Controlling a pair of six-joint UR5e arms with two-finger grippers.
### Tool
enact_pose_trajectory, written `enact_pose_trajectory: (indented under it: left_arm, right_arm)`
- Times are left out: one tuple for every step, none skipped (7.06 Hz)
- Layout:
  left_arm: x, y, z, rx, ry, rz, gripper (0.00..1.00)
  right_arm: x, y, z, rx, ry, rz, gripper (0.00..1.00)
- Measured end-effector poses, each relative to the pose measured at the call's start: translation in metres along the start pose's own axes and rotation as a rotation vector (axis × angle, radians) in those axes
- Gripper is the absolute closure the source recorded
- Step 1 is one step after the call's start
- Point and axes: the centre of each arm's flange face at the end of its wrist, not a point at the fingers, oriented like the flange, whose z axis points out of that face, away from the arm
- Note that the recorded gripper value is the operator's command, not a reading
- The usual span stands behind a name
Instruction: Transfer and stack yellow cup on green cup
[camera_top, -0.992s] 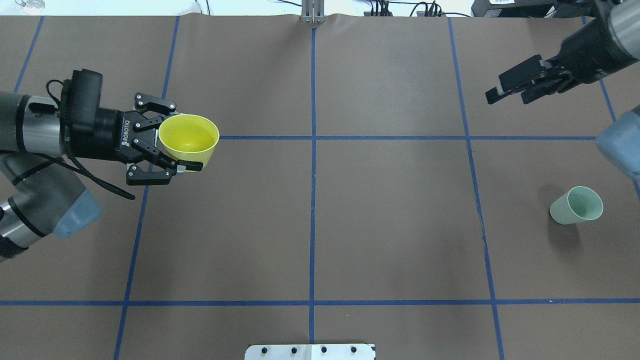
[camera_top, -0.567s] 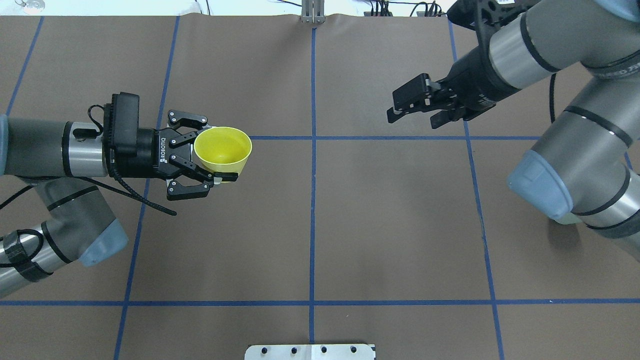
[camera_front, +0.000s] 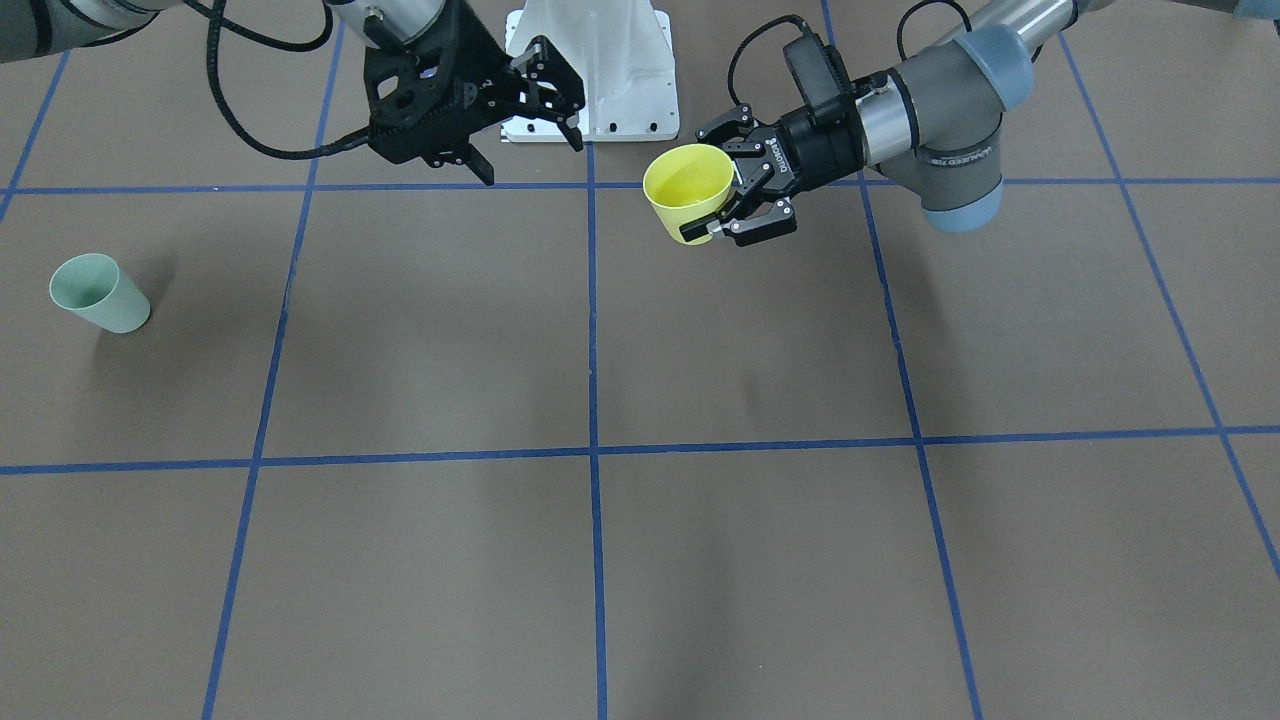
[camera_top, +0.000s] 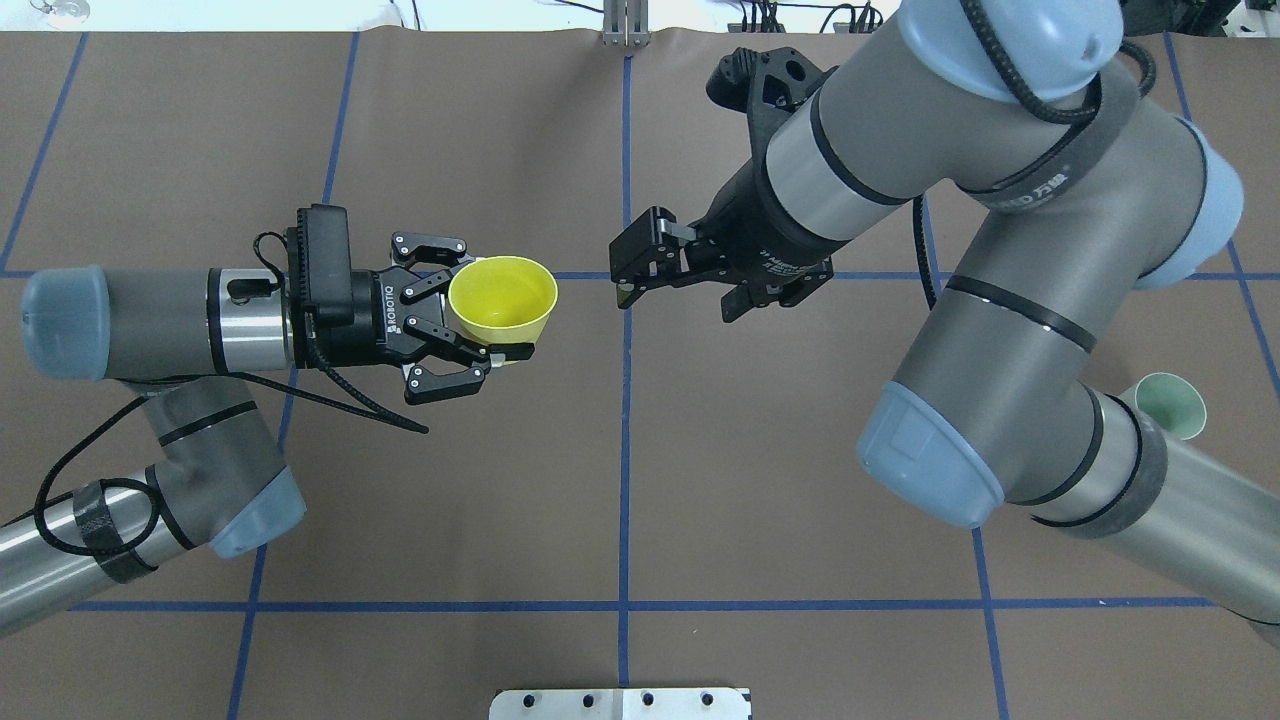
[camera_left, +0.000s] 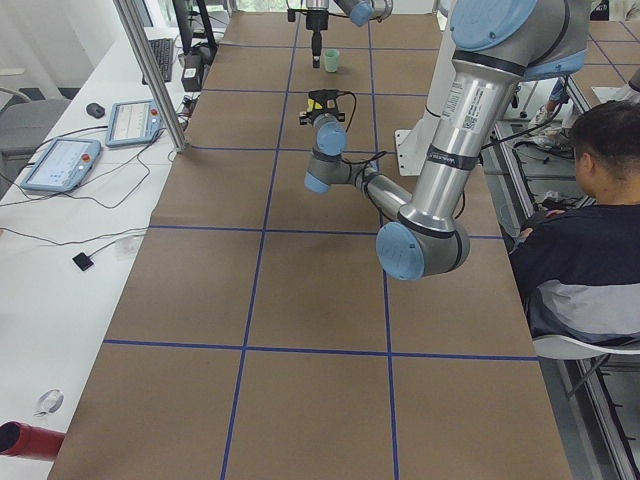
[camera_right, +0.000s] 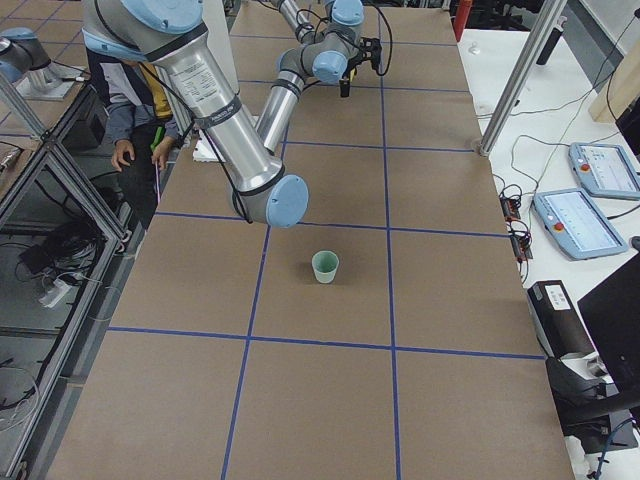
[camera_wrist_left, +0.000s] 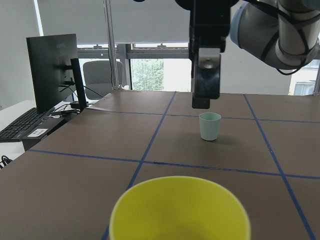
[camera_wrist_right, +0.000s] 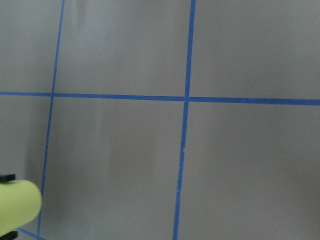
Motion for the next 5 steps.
enact_pose_trajectory:
  left_arm:
    - [0.001,-0.001,0.002,0.005,-0.003,0.0,0.86]
    - [0.001,-0.002,0.003,0.009,-0.003,0.002,0.85]
    - [0.002,-0.003,0.004,0.011,-0.002,0.003,0.85]
    - [0.003,-0.003,0.004,0.013,-0.001,0.004,0.84]
    - [0.004,-0.003,0.004,0.015,0.002,0.004,0.83]
  right_arm:
    - [-0.015,0.001,0.007,-0.01,-0.004,0.009,0.0]
    - [-0.027,-0.002,0.015,-0.017,-0.003,0.02,0.0]
    - [-0.034,-0.006,0.021,-0.023,0.001,0.026,0.0]
    - [-0.039,-0.008,0.024,-0.027,0.006,0.031,0.0]
    - [-0.045,-0.011,0.026,-0.031,0.015,0.038,0.0]
